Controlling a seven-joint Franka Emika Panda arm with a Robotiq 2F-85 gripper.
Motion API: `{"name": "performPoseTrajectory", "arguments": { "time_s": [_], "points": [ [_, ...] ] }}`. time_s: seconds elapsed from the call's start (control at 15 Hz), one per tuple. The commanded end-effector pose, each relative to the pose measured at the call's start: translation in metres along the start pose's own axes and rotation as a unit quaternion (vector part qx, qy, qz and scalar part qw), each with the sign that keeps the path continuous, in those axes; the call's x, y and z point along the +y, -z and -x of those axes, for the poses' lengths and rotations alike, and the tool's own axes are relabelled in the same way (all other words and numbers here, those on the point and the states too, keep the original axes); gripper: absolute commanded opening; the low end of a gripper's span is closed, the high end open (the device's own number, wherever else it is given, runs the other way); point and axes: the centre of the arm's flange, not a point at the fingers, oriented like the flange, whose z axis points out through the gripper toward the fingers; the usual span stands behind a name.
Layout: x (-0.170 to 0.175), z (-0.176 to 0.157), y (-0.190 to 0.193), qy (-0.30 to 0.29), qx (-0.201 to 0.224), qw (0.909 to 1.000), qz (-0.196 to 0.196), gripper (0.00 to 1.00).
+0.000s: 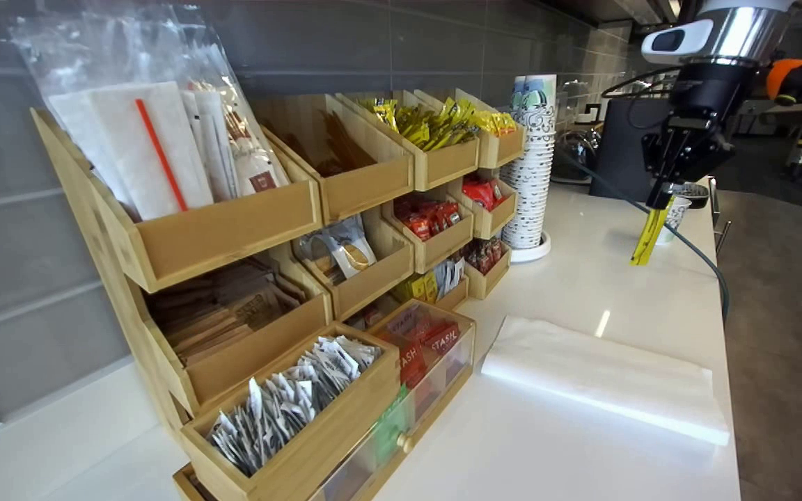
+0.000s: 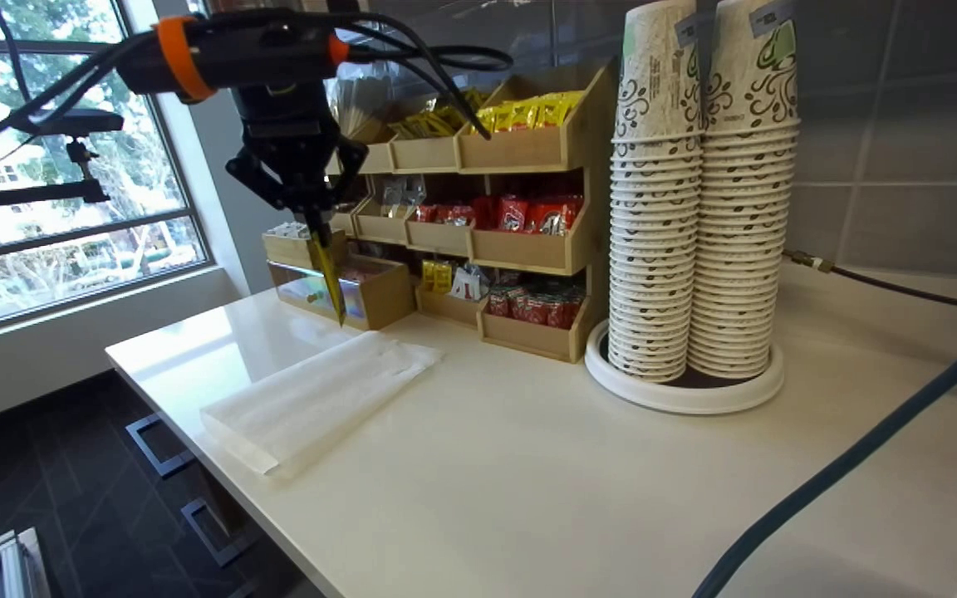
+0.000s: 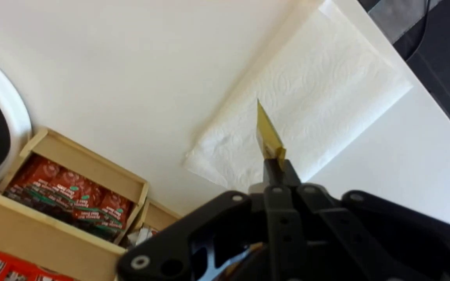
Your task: Remove a yellow sachet from the top shelf and put it on the counter
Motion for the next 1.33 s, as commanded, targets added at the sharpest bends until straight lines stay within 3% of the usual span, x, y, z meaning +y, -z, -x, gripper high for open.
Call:
{"name": "performPoseTrajectory", "arguments": {
  "time_s": [0.0, 0.53, 0.67, 1.27],
  "points": [
    [0.0, -0.003, -0.025, -0.014, -0.053, 0.9981, 0.028, 0.0],
    [-0.005, -0.015, -0.066, -0.031, -0.118, 0.9901, 0.071, 0.0],
    [-0.006, -0.018, -0.07, -0.036, -0.124, 0.9885, 0.078, 0.27],
    [-0.005, -0.026, -0.062, -0.048, -0.117, 0.9895, 0.07, 0.86]
  ]
}}
